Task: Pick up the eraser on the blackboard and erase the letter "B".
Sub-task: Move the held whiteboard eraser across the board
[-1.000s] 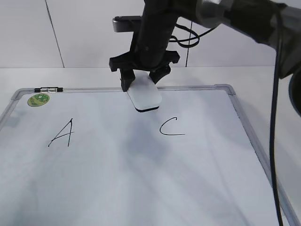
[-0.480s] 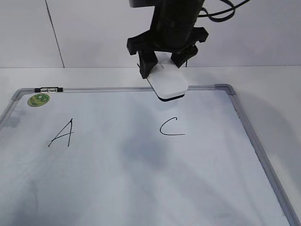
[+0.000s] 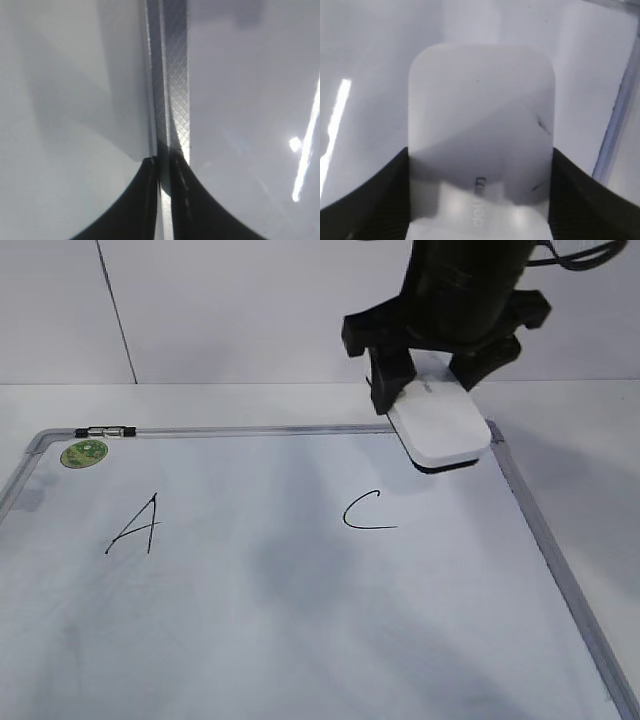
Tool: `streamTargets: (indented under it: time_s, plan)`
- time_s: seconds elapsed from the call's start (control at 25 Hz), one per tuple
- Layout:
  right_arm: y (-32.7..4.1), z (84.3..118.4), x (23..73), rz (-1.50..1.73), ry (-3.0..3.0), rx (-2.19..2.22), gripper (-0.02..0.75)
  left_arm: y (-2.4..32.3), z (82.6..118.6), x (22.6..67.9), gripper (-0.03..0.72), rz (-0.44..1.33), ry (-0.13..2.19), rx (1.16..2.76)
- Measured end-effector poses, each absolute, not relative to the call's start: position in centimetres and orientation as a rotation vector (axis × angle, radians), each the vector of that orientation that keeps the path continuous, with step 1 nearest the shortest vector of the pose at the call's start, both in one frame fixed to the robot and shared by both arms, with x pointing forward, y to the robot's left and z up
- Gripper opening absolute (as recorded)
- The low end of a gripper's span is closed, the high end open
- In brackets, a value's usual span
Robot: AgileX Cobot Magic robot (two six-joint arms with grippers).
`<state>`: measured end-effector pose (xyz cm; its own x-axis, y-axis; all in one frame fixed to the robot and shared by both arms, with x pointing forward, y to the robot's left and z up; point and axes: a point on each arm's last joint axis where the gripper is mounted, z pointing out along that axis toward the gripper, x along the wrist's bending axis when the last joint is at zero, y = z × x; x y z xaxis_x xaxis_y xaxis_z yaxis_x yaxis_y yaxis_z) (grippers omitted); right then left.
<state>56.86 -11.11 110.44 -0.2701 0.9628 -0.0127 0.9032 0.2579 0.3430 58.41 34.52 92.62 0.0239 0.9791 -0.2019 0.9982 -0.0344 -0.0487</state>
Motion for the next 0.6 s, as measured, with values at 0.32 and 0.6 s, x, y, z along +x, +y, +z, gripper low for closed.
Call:
streamTargets:
  time_s: [0.32, 0.6]
  plan:
    - [-14.9, 107.6, 54.7, 0.214, 2.229, 1.935, 0.513, 34.4, 92.6, 58.3, 0.038, -0.305, 2.109, 2.154]
    - [-18.1, 105.7, 55.7, 0.094, 2.137, 2.026, 0.513, 34.3, 92.6, 58.3, 0.038, -0.311, 2.110, 2.149]
